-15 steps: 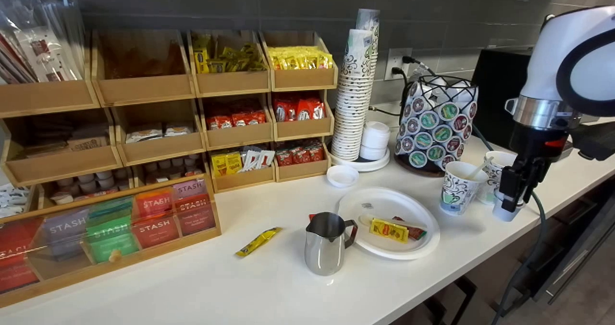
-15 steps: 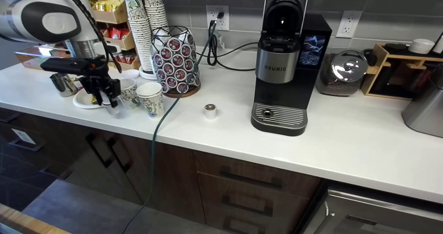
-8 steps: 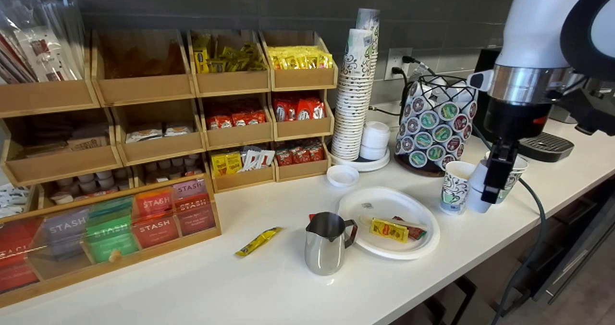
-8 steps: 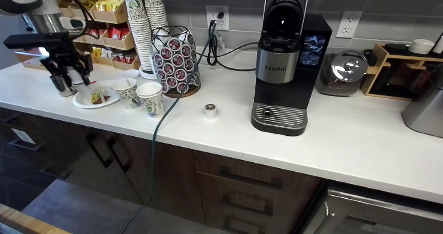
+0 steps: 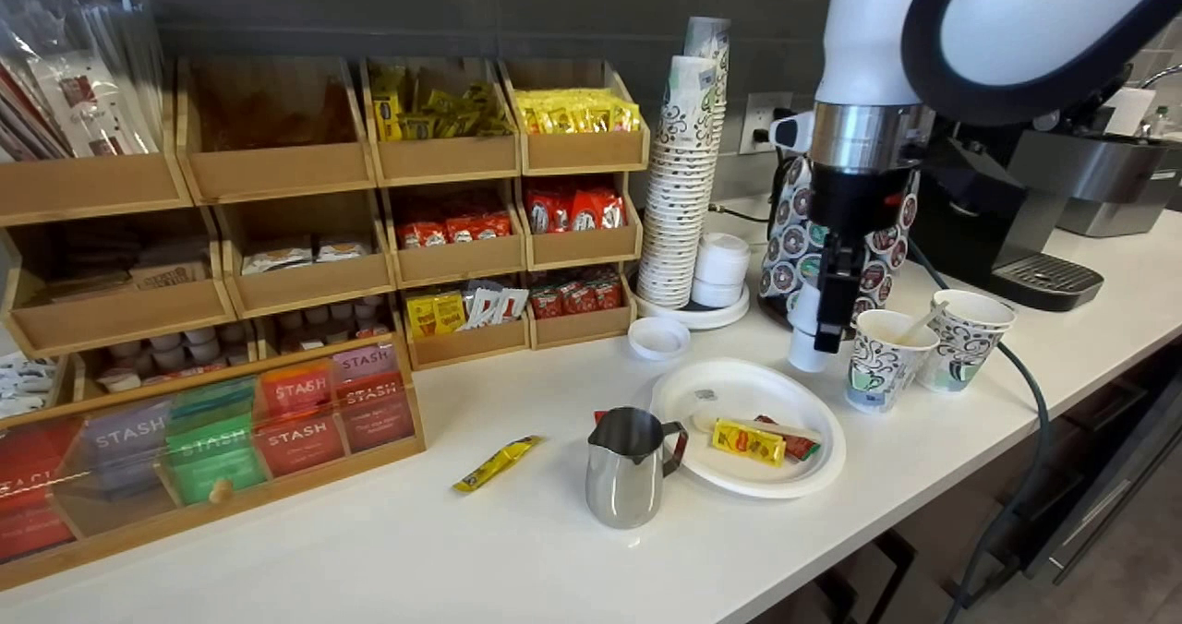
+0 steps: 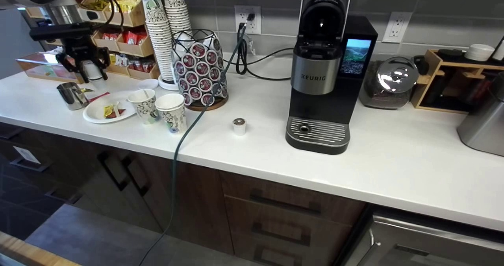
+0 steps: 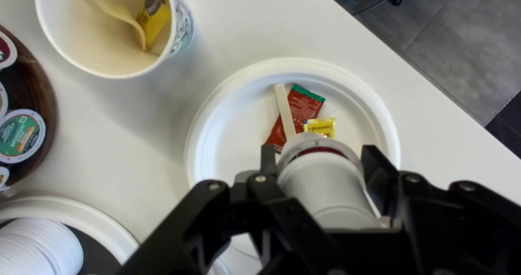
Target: Put the two cream packs on the plate
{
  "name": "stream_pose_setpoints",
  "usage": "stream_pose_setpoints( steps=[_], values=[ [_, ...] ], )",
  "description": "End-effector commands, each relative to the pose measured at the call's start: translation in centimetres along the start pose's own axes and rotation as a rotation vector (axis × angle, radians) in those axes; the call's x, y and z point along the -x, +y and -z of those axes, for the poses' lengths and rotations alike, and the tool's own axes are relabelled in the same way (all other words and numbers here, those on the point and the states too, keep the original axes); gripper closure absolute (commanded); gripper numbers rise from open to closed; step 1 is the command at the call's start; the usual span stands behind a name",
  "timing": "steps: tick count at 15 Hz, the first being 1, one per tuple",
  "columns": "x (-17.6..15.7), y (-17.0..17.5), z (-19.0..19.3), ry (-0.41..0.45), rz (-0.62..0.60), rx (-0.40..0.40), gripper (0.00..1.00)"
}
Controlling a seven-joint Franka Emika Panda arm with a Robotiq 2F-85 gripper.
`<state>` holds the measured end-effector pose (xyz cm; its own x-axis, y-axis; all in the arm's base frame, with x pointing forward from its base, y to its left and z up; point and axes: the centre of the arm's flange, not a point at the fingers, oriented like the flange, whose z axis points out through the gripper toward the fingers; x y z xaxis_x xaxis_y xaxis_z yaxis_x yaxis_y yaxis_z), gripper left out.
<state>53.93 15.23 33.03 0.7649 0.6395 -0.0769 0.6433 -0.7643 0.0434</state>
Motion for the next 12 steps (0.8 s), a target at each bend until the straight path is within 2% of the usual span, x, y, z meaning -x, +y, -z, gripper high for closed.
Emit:
stream_pose_setpoints(
  steps=[1, 6, 12],
  values=[
    [-4.3, 2.6, -2.8, -0.084, 0.055, -0.03, 0.7],
    [-6.9, 4.4, -6.7, -0.088, 0.066, -0.045, 0.7],
    [-8.1, 6.0, -9.4, -0.09, 0.052, -0.06, 0.7]
  ],
)
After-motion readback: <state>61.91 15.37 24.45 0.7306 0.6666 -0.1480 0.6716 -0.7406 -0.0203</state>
